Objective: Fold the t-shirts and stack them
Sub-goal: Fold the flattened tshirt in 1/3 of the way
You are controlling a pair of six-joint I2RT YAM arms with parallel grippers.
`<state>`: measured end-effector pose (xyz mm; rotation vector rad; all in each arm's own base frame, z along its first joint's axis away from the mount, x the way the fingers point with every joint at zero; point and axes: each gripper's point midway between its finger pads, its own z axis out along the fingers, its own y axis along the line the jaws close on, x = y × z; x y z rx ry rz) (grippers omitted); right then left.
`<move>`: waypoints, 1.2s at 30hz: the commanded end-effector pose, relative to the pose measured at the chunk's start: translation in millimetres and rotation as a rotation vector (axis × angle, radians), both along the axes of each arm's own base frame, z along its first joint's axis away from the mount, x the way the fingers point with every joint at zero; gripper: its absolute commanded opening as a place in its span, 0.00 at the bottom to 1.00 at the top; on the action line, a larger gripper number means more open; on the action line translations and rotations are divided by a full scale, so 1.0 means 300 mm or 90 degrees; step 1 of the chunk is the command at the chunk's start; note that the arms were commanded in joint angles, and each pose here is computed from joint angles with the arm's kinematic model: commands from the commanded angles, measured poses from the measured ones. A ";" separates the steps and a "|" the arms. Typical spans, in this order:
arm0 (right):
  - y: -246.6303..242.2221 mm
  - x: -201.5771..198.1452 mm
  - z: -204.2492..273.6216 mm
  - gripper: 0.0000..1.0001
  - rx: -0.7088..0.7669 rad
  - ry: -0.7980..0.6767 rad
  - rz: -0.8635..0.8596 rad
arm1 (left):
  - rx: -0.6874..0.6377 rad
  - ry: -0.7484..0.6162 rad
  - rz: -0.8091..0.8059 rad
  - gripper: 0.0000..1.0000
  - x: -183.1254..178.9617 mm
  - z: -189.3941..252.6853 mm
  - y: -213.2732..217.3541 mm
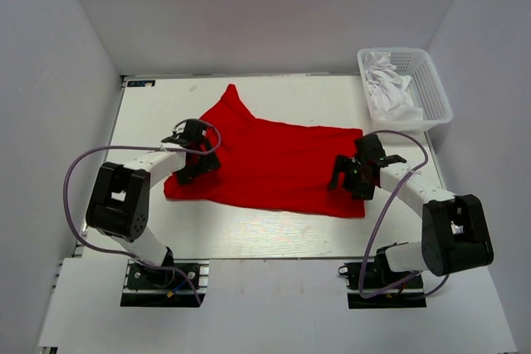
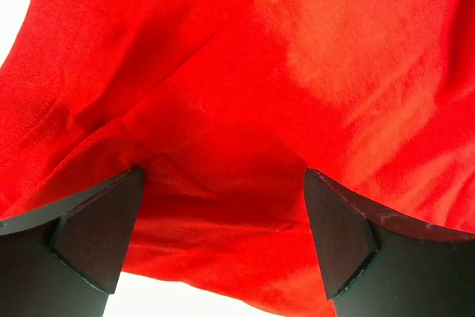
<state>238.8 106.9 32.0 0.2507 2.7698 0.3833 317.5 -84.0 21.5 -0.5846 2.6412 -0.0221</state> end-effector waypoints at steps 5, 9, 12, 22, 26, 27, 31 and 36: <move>0.009 0.001 -0.015 0.90 0.001 -0.004 0.030 | 0.045 0.209 0.138 1.00 -0.405 -0.095 0.124; 0.040 -0.018 -0.017 0.90 0.024 0.001 0.064 | -0.044 0.224 0.176 1.00 -0.521 -0.049 0.071; 0.073 -0.016 0.008 0.90 0.043 -0.011 0.097 | -0.066 0.163 0.180 1.00 -0.503 0.044 0.071; 0.084 0.299 0.263 0.90 -0.009 -0.184 0.069 | 0.063 -0.145 0.093 1.00 0.102 0.480 0.111; 0.123 0.440 0.323 0.90 -0.007 -0.205 0.064 | 0.149 -0.076 0.111 1.00 0.318 0.390 0.182; 0.126 0.449 0.317 0.90 -0.010 -0.195 0.066 | 0.138 -0.106 0.114 1.00 0.398 0.433 0.180; 0.155 0.593 0.327 0.90 -0.031 -0.187 0.074 | 0.130 -0.129 0.087 1.00 0.617 0.377 0.214; 0.140 0.699 0.320 0.90 -0.072 -0.189 0.067 | 0.145 -0.143 0.046 1.00 0.812 0.304 0.248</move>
